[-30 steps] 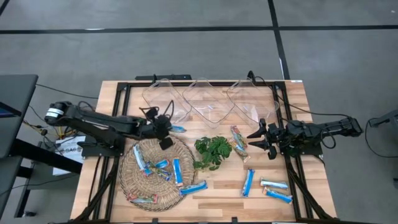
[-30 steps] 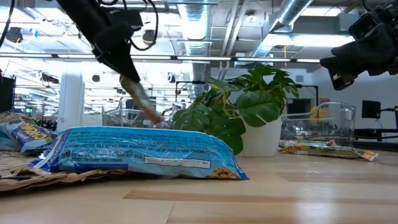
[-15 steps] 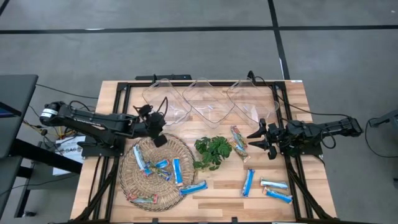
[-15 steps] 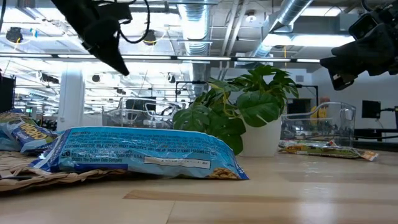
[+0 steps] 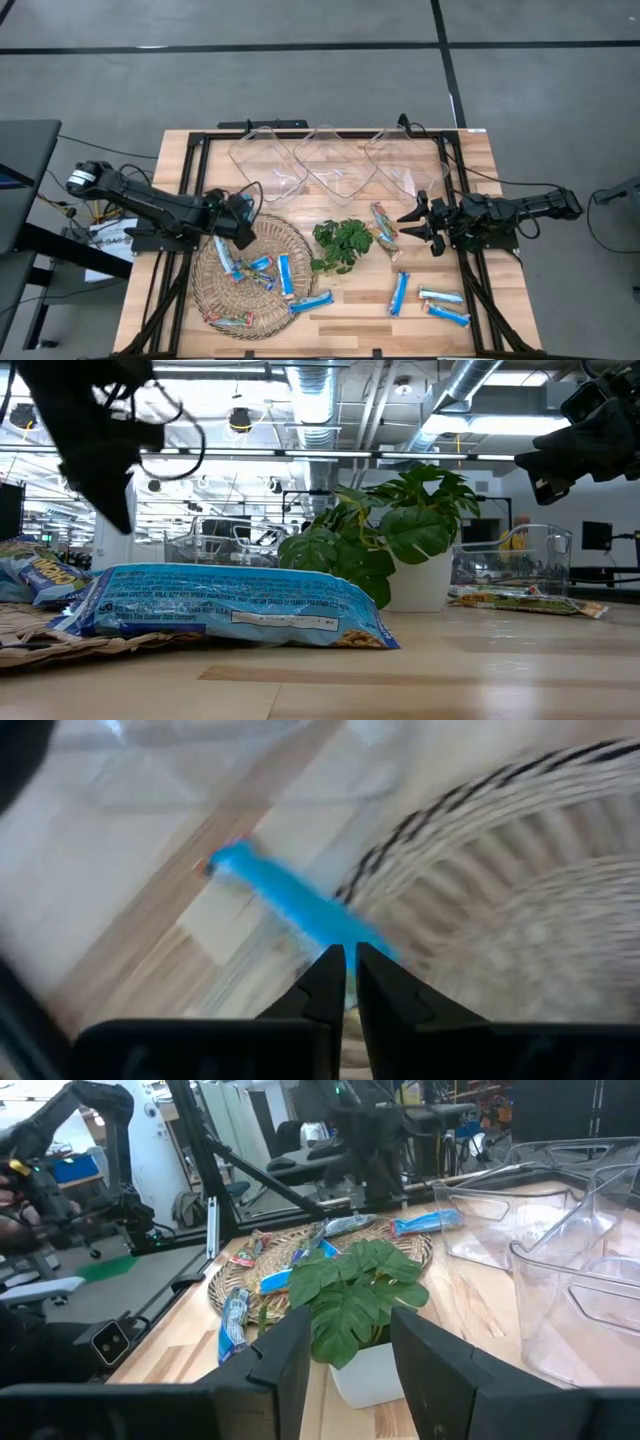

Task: Pick and place Granola Bars by type
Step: Put the red granola bar into the left transparent bin

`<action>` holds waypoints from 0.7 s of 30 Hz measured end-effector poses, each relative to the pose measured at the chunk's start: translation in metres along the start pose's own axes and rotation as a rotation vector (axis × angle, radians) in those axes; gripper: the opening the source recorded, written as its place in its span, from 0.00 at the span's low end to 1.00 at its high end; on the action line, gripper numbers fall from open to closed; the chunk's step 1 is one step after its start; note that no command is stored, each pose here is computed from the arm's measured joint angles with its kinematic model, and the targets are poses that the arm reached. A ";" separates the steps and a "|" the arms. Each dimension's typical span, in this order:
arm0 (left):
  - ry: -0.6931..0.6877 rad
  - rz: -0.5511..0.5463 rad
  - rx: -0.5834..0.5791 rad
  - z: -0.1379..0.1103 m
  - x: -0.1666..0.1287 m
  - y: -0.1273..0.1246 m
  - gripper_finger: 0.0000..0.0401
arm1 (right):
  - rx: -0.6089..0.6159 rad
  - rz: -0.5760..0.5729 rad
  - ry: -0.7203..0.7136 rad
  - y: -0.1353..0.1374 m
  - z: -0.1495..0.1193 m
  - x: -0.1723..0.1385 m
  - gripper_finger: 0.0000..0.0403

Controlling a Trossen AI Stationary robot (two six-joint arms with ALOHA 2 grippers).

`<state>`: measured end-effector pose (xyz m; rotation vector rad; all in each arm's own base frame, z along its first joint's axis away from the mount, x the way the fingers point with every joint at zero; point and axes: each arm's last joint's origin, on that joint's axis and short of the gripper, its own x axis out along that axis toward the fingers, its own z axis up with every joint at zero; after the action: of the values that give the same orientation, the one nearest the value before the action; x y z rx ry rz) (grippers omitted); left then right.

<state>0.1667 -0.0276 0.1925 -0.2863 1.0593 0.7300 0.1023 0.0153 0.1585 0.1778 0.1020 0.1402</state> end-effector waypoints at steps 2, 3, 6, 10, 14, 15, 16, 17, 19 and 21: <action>-0.004 0.002 -0.044 -0.004 0.005 0.000 0.09 | 0.000 0.000 0.000 0.000 0.000 0.000 0.33; -0.008 -0.005 -0.065 -0.006 0.008 0.000 0.11 | 0.000 0.000 0.000 0.000 0.000 0.000 0.33; -0.021 -0.019 -0.113 -0.006 0.012 0.000 0.20 | 0.000 0.000 0.000 0.000 0.000 0.000 0.33; -0.035 -0.036 -0.191 0.001 0.016 0.001 0.35 | 0.000 0.000 0.000 0.000 0.000 0.000 0.33; -0.016 -0.027 -0.263 0.007 0.020 0.007 0.47 | 0.000 0.000 0.000 0.000 0.000 0.000 0.33; -0.017 -0.024 -0.277 0.008 0.021 0.008 0.50 | 0.000 0.000 0.000 0.000 0.000 0.000 0.33; -0.013 -0.022 -0.287 0.009 0.022 0.009 0.51 | 0.000 0.000 0.000 0.000 0.000 0.000 0.33; -0.004 -0.024 -0.297 0.010 0.022 0.010 0.52 | 0.000 0.000 0.000 0.000 0.000 0.000 0.33; 0.008 -0.022 -0.314 0.012 0.024 0.012 0.53 | 0.000 0.000 0.000 0.000 0.000 0.000 0.33; 0.015 -0.020 -0.325 0.012 0.026 0.014 0.53 | 0.000 0.000 0.000 0.000 0.000 0.000 0.33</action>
<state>0.1730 -0.0003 0.1779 -0.5806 0.9486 0.8834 0.1023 0.0153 0.1585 0.1776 0.1020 0.1404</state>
